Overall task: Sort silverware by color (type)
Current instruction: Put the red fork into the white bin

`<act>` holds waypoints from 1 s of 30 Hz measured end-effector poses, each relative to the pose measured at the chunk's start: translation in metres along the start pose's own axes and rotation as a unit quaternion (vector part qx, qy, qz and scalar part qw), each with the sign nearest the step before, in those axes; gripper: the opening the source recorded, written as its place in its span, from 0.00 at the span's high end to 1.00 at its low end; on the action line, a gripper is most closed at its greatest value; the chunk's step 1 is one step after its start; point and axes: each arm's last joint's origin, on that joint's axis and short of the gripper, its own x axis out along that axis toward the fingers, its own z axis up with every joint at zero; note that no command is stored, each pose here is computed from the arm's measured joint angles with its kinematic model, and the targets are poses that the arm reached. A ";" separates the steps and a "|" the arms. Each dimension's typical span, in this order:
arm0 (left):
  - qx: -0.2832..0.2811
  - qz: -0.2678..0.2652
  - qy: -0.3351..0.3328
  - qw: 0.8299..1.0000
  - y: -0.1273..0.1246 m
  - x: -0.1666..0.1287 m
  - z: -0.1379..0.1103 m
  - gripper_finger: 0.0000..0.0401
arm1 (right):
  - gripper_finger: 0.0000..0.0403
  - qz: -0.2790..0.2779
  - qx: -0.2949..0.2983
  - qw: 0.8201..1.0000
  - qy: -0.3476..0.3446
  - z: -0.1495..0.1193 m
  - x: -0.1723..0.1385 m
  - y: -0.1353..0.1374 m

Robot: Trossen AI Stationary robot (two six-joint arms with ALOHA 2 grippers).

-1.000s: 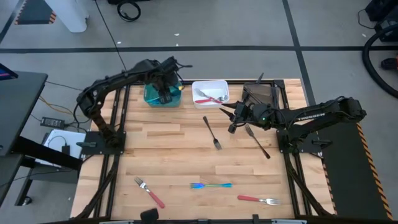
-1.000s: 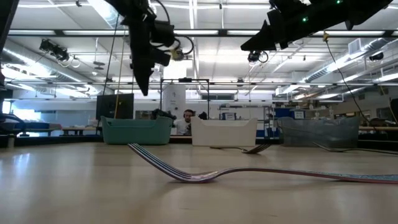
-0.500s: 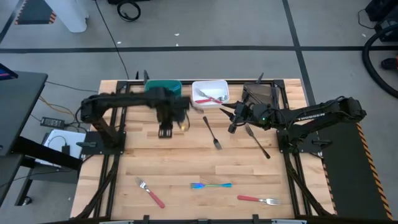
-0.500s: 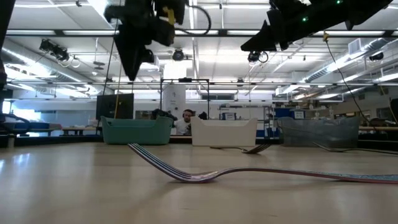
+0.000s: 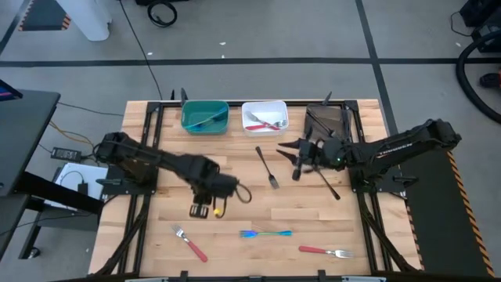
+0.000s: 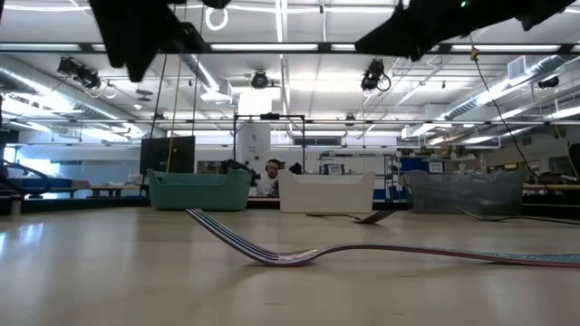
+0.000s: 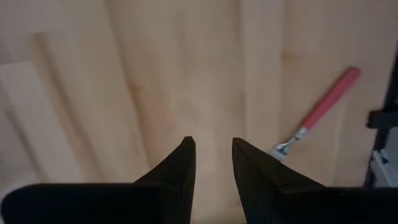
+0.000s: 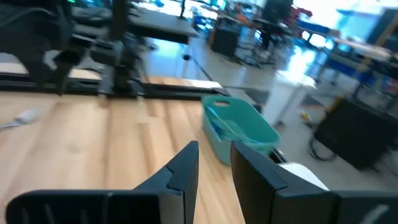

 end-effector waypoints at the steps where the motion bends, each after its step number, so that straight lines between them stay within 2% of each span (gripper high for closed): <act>1: 0.002 -0.001 -0.003 1.000 -0.007 0.001 0.000 0.74 | 0.75 0.009 -0.005 1.000 -0.004 0.001 -0.003 0.003; 5: -0.005 -0.008 -0.019 1.000 -0.033 0.003 -0.001 0.74 | 0.75 0.038 -0.011 0.999 -0.017 0.006 -0.011 0.015; 11: -0.074 0.017 -0.016 0.997 -0.066 0.011 -0.013 0.74 | 0.75 0.069 -0.023 0.997 -0.004 0.003 -0.018 0.026; 15: -0.099 0.026 0.004 0.995 -0.087 0.029 -0.027 0.74 | 0.75 0.080 0.005 0.997 0.007 0.001 -0.021 0.031; 22: -0.115 0.011 -0.012 0.993 -0.117 0.056 -0.043 0.74 | 0.75 0.102 0.041 0.994 0.016 0.000 -0.026 0.039; 30: -0.070 -0.013 -0.031 0.997 -0.146 0.080 -0.063 0.74 | 0.75 0.130 0.038 0.991 0.018 0.000 -0.035 0.050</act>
